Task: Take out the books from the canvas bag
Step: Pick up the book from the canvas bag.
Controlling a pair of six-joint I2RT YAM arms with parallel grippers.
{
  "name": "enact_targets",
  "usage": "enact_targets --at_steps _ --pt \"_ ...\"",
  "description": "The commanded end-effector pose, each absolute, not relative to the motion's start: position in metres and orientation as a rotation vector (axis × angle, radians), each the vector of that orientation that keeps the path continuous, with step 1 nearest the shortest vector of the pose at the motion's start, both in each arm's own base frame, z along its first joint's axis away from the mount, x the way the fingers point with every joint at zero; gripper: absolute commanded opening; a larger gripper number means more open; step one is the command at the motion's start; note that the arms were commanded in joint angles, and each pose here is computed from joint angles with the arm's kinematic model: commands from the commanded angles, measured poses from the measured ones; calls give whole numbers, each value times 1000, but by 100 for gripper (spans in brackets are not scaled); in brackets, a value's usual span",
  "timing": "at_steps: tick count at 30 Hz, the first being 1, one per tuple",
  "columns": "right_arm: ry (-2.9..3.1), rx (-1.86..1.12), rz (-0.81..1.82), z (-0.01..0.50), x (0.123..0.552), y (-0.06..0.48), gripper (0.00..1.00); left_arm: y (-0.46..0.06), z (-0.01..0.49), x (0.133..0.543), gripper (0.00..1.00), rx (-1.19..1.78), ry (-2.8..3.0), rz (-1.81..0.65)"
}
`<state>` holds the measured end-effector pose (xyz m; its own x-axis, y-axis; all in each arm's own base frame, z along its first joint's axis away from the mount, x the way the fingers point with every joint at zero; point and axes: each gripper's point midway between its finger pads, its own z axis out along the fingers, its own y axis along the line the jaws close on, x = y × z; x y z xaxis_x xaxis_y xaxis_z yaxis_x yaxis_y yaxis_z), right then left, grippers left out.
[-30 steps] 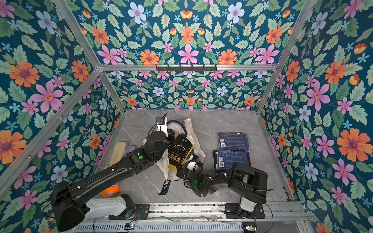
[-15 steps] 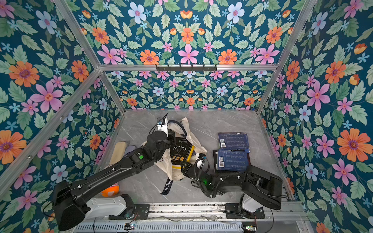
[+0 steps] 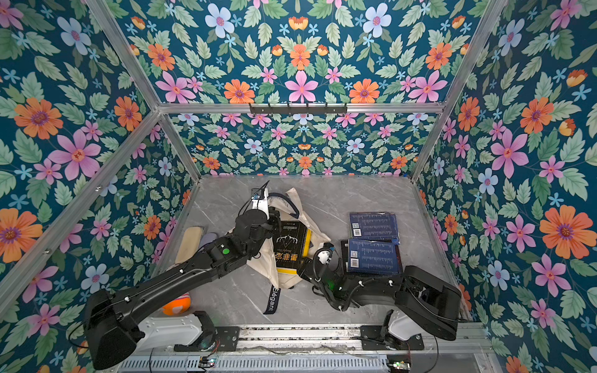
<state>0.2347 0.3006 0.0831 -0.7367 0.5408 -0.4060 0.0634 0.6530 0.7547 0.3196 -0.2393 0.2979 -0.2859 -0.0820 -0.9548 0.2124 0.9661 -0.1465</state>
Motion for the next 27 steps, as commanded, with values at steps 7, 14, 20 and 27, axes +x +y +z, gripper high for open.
enact_targets --at_steps 7,14,20,27 --pt "2283 504 1006 52 250 272 43 -240 313 321 0 64 1800 -323" --pt "2226 368 1102 54 261 291 43 -241 313 320 0 65 1800 -328" --pt "2144 419 1198 49 262 288 41 -241 313 320 0 69 1800 -326" --pt "2164 473 1126 43 262 274 43 -241 313 321 0 72 1801 -323"
